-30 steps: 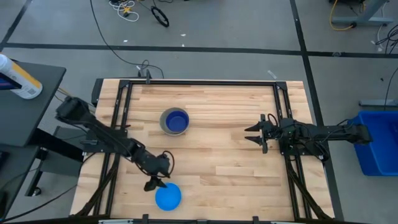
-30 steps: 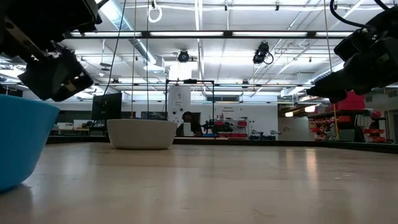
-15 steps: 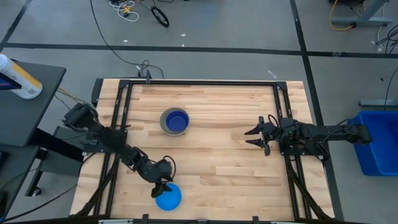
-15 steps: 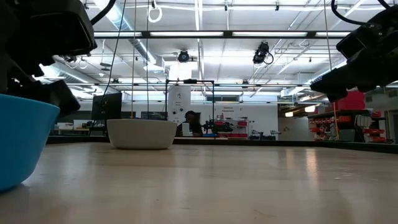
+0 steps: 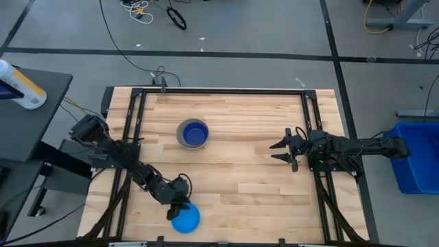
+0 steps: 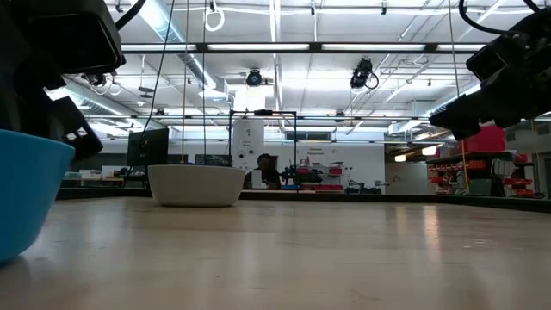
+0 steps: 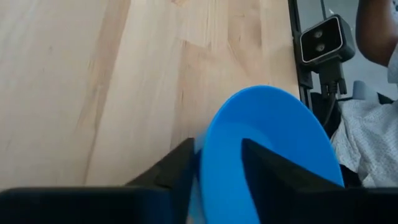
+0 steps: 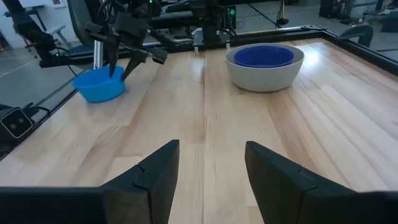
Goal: Nest bowls inside each other
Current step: Stack the light blue bowl on the dark blue bowl
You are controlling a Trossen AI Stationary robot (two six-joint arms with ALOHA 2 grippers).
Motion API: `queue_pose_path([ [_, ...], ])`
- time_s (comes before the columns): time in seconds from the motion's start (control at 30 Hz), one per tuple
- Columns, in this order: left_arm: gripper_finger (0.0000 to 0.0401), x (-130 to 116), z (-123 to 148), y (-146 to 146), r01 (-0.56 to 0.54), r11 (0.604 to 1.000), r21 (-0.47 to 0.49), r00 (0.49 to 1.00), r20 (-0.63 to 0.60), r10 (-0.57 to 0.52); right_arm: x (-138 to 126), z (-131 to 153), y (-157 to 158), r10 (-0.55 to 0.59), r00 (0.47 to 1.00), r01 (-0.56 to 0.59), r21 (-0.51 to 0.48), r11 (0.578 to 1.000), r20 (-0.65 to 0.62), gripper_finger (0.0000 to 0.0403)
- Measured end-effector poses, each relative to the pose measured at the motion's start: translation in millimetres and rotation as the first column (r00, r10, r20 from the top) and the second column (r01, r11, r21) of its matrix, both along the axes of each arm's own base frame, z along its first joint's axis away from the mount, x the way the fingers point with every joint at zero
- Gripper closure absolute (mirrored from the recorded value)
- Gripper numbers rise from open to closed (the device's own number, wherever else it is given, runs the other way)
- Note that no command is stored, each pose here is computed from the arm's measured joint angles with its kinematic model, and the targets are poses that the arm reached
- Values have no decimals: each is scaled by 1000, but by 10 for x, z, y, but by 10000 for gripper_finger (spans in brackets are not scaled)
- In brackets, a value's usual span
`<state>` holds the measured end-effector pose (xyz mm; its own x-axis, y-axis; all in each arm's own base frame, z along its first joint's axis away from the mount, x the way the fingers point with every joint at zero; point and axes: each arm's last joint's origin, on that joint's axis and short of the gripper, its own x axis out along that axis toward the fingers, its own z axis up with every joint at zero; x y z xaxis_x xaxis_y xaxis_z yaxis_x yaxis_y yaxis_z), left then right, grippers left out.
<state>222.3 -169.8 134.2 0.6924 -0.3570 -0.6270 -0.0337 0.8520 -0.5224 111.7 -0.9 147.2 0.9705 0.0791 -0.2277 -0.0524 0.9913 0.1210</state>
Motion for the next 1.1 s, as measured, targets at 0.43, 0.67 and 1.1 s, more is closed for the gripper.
queue_pose_path([
  [0.43,395,14,13,12,51,988,143,994,85,-63,0,0,-1,0,1000,0,-8,1000,0,214],
  [0.67,396,56,324,160,-82,932,354,950,309,-33,0,0,-1,0,1000,0,-8,1000,0,208],
  [1.1,396,102,841,1248,-423,691,586,895,391,216,0,0,0,1,1000,-1,-8,1000,1,216],
])
